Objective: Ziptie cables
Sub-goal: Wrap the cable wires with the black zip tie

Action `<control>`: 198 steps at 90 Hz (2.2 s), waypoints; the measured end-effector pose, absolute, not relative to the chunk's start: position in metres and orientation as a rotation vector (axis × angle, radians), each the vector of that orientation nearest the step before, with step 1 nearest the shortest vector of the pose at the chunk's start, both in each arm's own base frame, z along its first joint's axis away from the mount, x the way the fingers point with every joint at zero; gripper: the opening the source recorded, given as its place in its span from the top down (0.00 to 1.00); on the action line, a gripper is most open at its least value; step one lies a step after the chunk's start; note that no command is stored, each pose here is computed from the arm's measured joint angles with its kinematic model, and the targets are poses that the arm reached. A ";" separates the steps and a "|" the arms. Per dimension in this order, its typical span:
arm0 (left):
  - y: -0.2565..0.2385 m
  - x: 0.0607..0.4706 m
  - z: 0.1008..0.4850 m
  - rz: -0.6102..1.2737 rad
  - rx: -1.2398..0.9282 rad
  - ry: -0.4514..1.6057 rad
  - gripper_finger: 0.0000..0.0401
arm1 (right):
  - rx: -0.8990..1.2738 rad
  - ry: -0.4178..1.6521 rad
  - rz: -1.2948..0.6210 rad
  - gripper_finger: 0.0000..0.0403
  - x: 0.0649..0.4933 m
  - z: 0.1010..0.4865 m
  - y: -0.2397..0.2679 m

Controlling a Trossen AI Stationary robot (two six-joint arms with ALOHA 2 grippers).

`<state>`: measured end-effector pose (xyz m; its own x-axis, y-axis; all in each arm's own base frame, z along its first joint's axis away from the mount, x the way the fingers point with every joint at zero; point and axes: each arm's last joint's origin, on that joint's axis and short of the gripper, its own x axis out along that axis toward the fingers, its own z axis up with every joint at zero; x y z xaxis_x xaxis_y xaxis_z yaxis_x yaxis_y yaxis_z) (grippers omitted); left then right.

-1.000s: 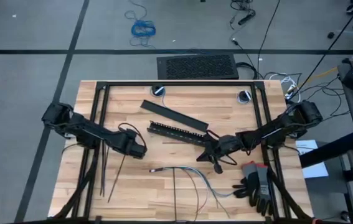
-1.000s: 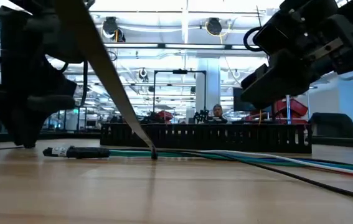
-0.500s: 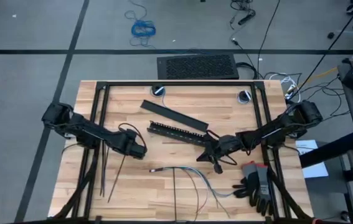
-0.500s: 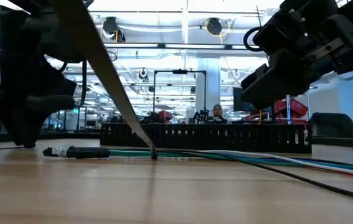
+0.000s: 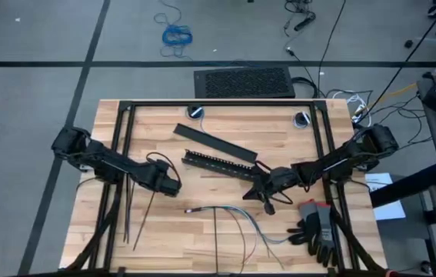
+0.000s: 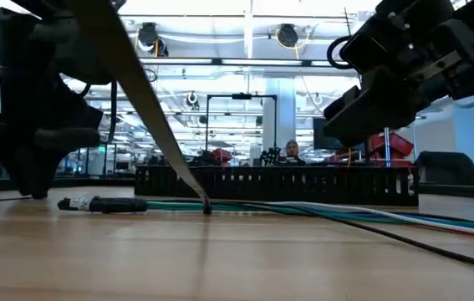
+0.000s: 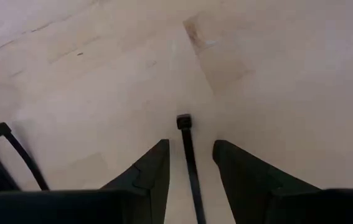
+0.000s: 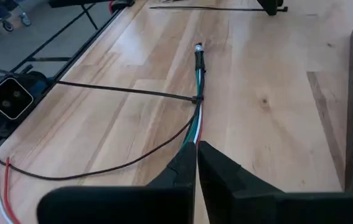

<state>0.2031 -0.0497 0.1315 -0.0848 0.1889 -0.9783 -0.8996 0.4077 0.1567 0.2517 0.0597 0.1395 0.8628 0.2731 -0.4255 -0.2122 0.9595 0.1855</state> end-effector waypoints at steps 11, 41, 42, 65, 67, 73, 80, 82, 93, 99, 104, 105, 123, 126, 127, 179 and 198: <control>-0.050 0.203 0.131 1.042 -0.705 1.349 0.66 | 0.134 0.465 0.255 0.98 0.252 0.140 0.060; -0.050 0.206 0.144 0.996 -0.749 1.298 0.66 | 0.151 0.475 0.249 0.98 0.251 0.139 0.060; -0.051 0.207 0.145 0.989 -0.755 1.289 0.66 | 0.150 0.475 0.249 0.98 0.251 0.139 0.060; -0.049 0.204 0.153 0.996 -0.744 1.254 0.66 | 0.136 0.477 0.249 0.98 0.251 0.139 0.060; -0.048 0.203 0.152 1.005 -0.739 1.257 0.66 | 0.134 0.476 0.249 0.98 0.251 0.139 0.060; -0.046 0.200 0.151 1.033 -0.728 1.266 0.66 | 0.133 0.477 0.250 0.98 0.251 0.139 0.060; -0.045 0.198 0.150 1.057 -0.723 1.264 0.66 | 0.132 0.476 0.250 0.98 0.251 0.139 0.060; -0.045 0.197 0.150 1.060 -0.720 1.264 0.66 | 0.132 0.477 0.250 0.98 0.251 0.139 0.060; -0.044 0.195 0.146 1.075 -0.703 1.258 0.66 | 0.132 0.477 0.250 0.98 0.251 0.139 0.060; -0.043 0.194 0.143 1.069 -0.712 1.245 0.66 | 0.132 0.476 0.250 0.98 0.251 0.139 0.060; -0.041 0.194 0.138 1.061 -0.728 1.225 0.66 | 0.132 0.476 0.250 0.98 0.251 0.139 0.060; -0.041 0.193 0.137 1.060 -0.731 1.221 0.66 | 0.132 0.477 0.250 0.98 0.251 0.139 0.060; -0.036 0.186 0.125 1.064 -0.752 1.204 0.66 | 0.132 0.479 0.251 0.98 0.251 0.138 0.060; -0.035 0.186 0.124 1.066 -0.754 1.203 0.66 | 0.132 0.480 0.251 0.98 0.251 0.138 0.060; -0.035 0.186 0.124 1.065 -0.754 1.203 0.66 | 0.132 0.480 0.251 0.98 0.251 0.138 0.060; -0.037 0.191 0.126 1.065 -0.731 1.157 0.97 | 0.131 0.494 0.250 0.98 0.250 0.137 0.060; -0.044 0.205 0.144 1.025 -0.714 1.041 0.97 | 0.131 0.494 0.250 0.98 0.250 0.137 0.060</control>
